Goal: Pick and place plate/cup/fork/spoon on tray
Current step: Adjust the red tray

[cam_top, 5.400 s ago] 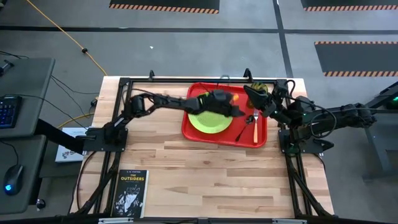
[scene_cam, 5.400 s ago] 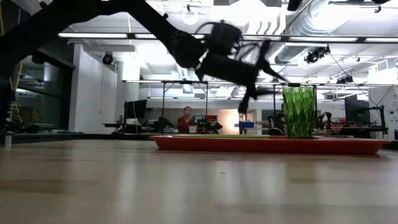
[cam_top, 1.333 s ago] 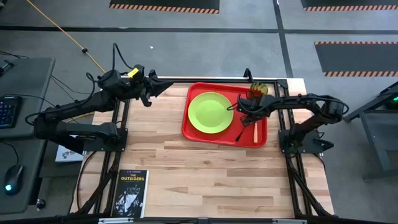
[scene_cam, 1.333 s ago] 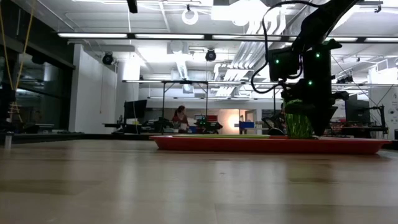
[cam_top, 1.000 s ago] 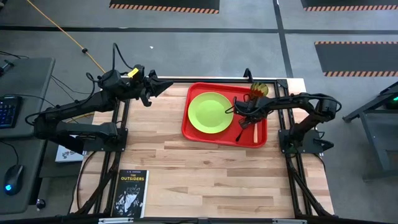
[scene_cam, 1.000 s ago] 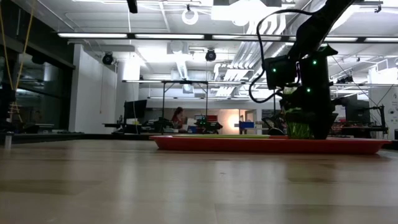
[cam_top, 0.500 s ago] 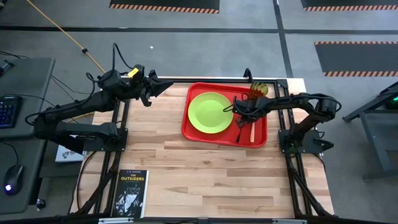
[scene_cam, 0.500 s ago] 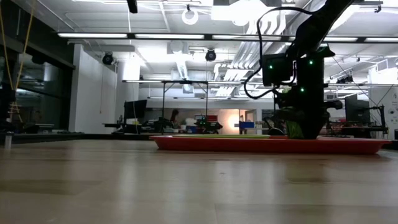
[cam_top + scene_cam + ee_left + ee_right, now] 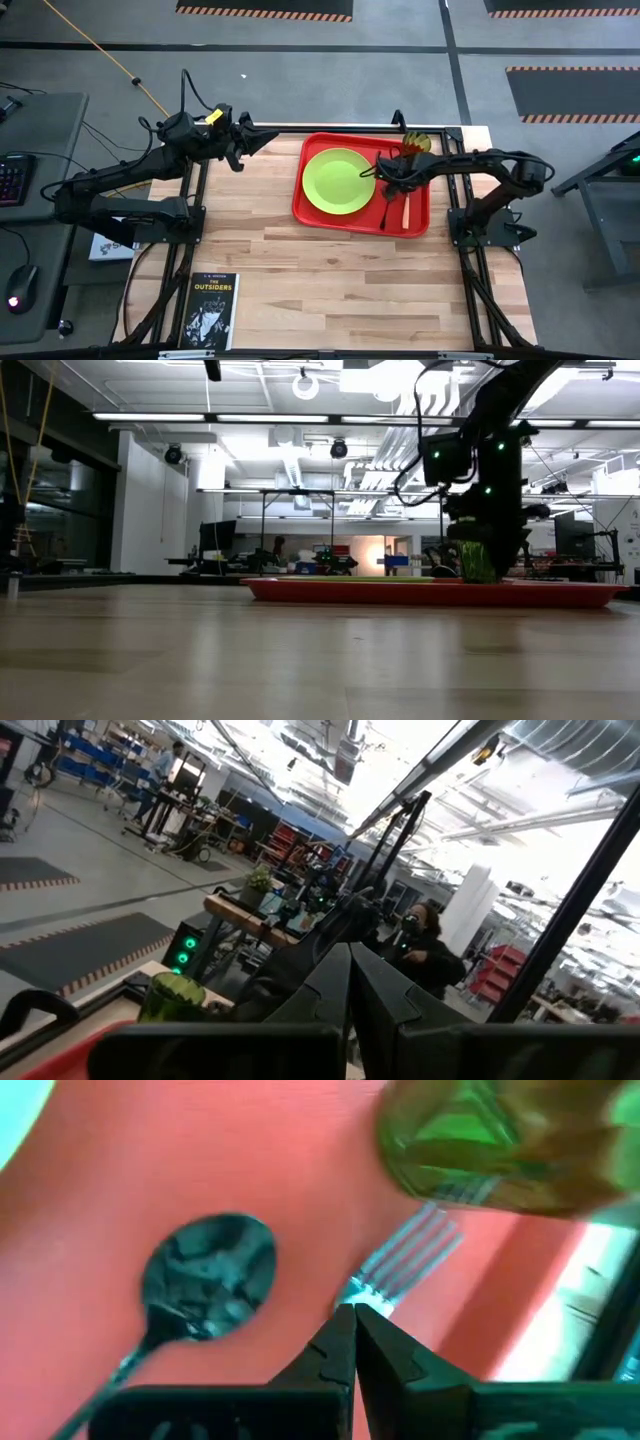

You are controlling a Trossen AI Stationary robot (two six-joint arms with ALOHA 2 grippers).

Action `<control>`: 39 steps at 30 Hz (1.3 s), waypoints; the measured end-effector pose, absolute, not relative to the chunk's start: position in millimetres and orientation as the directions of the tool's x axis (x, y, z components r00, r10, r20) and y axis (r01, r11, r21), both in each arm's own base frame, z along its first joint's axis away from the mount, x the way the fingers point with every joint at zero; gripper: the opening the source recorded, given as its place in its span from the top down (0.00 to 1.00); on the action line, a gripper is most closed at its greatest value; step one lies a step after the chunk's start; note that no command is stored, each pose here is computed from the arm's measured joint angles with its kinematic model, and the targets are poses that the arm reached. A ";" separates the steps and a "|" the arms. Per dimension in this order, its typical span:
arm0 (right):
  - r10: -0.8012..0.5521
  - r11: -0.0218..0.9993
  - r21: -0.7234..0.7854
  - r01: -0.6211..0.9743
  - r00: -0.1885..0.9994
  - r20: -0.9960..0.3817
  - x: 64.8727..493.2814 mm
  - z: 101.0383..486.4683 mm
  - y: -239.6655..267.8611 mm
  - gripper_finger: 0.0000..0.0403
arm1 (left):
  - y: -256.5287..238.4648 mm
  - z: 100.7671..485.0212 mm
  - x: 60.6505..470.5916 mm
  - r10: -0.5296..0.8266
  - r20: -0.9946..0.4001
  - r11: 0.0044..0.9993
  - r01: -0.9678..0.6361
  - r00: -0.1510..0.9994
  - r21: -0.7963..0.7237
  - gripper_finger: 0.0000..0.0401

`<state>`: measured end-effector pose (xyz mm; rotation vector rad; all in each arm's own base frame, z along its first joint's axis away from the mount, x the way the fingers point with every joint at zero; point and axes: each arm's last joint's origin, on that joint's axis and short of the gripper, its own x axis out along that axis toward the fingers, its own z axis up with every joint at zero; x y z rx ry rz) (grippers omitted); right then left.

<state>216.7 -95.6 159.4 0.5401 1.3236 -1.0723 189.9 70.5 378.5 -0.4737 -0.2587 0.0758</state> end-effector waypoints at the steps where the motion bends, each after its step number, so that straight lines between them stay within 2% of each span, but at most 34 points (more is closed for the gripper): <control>1: -0.317 0.452 -0.247 0.857 -0.105 -0.943 214.1 162.9 -94.4 1.00 | 70.6 378.3 189.8 0.132 0.227 0.892 -0.016 0.965 -0.452 1.00; 4: -0.332 0.463 -0.227 0.857 -0.070 -0.941 205.1 177.8 -87.0 1.00 | 71.8 378.1 187.9 0.140 0.219 0.899 -0.032 0.966 -0.437 1.00; 6: -0.349 0.477 -0.180 0.861 -0.002 -0.937 199.3 189.5 -80.5 1.00 | 74.0 375.1 187.3 0.154 0.186 0.892 -0.056 0.970 -0.448 1.00; 11: -0.321 0.469 0.015 0.883 0.186 -0.929 178.3 208.1 -60.8 1.00 | 79.6 349.4 189.2 0.232 -0.066 0.841 -0.234 0.971 -0.488 1.00; 15: -0.170 0.511 0.218 0.832 0.346 -0.923 166.3 212.0 -38.7 1.00 | 81.5 326.8 193.5 0.262 -0.267 0.806 -0.362 0.928 -0.468 1.00; 20: 0.061 0.586 0.459 0.668 0.528 -0.847 167.2 216.0 -8.3 1.00 | 85.1 312.6 201.9 0.246 -0.361 0.809 -0.396 0.900 -0.435 1.00; 22: 0.162 0.600 0.537 0.593 0.567 -0.808 171.0 215.5 4.9 1.00 | 87.0 307.6 206.2 0.242 -0.385 0.811 -0.403 0.891 -0.423 1.00; 26: 0.262 0.610 0.544 0.576 0.501 -0.825 173.5 205.9 29.9 1.00 | 90.7 298.9 214.4 0.235 -0.420 0.812 -0.415 0.876 -0.410 1.00; 34: 0.159 0.677 0.267 0.686 0.218 -0.963 170.8 171.7 53.9 1.00 | 95.8 291.8 225.5 0.234 -0.422 0.820 -0.411 0.876 -0.399 1.00; 39: 0.091 0.682 0.157 0.714 0.130 -0.987 175.3 156.5 53.1 1.00 | 96.8 295.4 227.7 0.241 -0.381 0.827 -0.394 0.892 -0.400 1.00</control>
